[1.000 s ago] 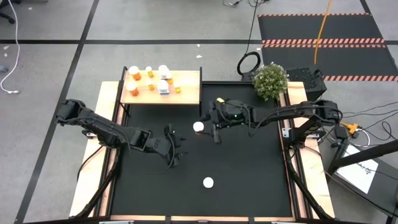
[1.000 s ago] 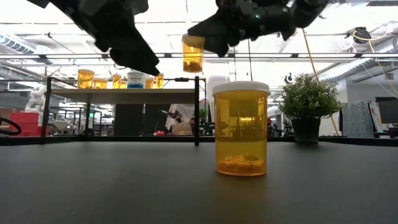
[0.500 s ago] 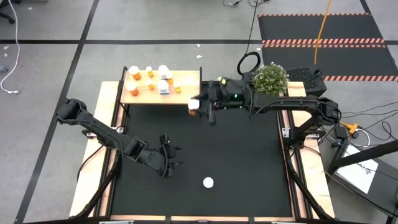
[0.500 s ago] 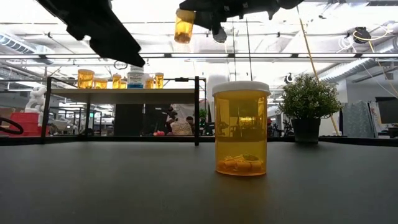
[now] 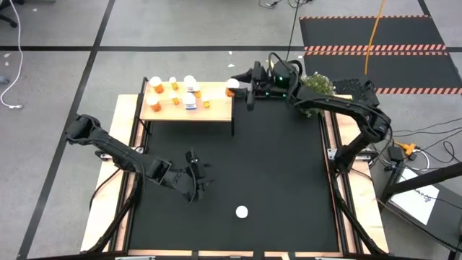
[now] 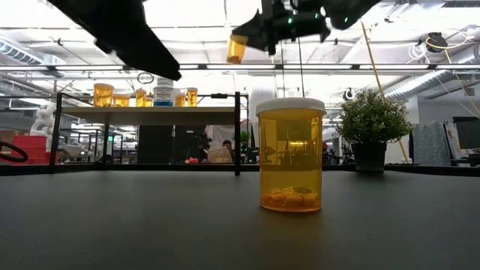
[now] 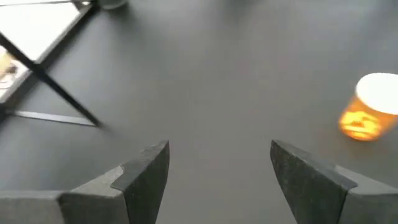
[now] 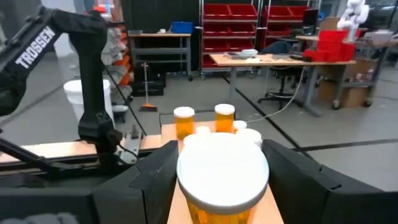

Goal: Pick and place medicine bottles onto shelf by color
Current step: Put the large orange pill bottle on the shelf

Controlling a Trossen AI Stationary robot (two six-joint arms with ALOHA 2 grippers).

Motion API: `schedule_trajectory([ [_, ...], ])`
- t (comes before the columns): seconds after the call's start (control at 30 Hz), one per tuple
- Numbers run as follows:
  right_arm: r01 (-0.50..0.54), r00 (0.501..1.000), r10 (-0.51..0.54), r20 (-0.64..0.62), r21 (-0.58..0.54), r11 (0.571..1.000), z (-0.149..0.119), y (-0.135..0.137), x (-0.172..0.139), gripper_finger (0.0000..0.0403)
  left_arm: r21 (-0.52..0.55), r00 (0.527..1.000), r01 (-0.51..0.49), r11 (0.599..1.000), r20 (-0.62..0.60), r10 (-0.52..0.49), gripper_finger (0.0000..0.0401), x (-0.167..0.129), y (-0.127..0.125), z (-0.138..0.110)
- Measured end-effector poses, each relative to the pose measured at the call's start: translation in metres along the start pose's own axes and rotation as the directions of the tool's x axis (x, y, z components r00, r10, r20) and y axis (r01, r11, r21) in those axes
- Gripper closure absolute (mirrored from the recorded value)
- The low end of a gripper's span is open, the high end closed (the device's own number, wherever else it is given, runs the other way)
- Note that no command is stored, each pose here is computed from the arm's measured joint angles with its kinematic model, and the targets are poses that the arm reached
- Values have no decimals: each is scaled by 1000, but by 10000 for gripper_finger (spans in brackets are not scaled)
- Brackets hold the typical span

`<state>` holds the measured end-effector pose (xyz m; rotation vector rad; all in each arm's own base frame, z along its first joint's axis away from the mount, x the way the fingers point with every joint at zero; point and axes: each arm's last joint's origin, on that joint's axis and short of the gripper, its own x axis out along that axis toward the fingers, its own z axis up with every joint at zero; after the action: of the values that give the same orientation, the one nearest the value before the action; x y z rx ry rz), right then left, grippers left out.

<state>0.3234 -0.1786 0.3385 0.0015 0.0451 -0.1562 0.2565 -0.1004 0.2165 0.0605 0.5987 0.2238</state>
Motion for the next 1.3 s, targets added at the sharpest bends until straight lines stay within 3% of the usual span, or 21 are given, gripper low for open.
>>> schedule_trajectory([
  [0.23, 18, 1000, -17, -22, 40, 999, -20, -41, 25, 186, -11, 998, -60, 998, -30, 60, 121, 15, 27, 5],
  [0.37, -36, 999, 37, -12, 54, 998, -18, -55, 45, 186, -30, 995, -85, 996, -46, 83, 121, 20, 38, 6],
  [0.53, -28, 998, 30, -53, 48, 998, -15, -71, 67, 186, -39, 994, -98, 994, -56, 96, 121, 22, 42, 6],
  [0.73, -5, 994, 13, -106, 73, 997, -32, -89, 79, 186, -69, 993, -102, 992, -64, 97, 121, 22, 42, 5],
  [1.3, 1, 973, 33, -230, 144, 990, -76, -84, 78, 186, -96, 992, -100, 990, -84, 92, 121, 20, 40, 2],
])
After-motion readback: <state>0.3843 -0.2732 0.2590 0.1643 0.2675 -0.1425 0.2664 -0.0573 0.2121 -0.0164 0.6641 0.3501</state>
